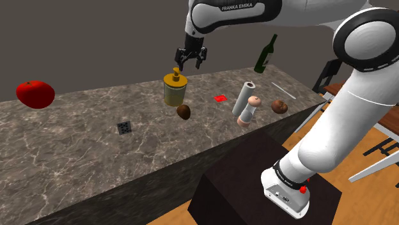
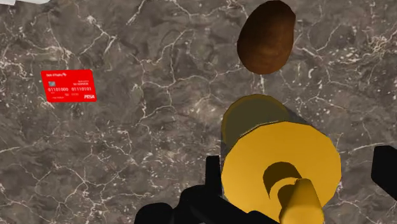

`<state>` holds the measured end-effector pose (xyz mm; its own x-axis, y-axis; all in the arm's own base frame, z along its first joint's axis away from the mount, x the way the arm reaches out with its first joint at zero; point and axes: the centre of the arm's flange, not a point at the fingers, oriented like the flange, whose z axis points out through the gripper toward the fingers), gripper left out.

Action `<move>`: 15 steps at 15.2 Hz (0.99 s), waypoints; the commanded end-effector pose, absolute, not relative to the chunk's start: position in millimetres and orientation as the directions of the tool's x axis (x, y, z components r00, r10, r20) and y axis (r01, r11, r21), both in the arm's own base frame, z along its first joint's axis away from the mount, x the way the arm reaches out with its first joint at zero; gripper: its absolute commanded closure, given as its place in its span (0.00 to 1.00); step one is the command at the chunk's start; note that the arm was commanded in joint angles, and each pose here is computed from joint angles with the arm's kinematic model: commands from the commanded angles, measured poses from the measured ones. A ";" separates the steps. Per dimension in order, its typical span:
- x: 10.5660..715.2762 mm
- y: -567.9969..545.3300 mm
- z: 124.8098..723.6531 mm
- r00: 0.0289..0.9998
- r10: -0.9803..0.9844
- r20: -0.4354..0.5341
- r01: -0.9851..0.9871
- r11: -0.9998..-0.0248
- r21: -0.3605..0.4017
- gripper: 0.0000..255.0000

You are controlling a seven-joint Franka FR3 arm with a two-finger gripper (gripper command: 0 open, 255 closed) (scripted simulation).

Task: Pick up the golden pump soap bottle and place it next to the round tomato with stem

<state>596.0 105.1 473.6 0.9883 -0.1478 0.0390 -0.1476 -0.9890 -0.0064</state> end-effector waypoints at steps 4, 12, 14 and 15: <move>655.6 116.3 454.8 0.986 -0.156 0.050 -0.156 -0.988 0.008 0.00; 675.8 119.2 416.9 0.986 -0.158 0.054 -0.159 -0.987 0.012 0.00; 676.1 119.1 408.6 0.986 -0.158 0.054 -0.159 -0.987 0.012 0.00; 676.2 119.1 408.6 0.986 -0.158 0.054 -0.159 -0.987 0.012 0.00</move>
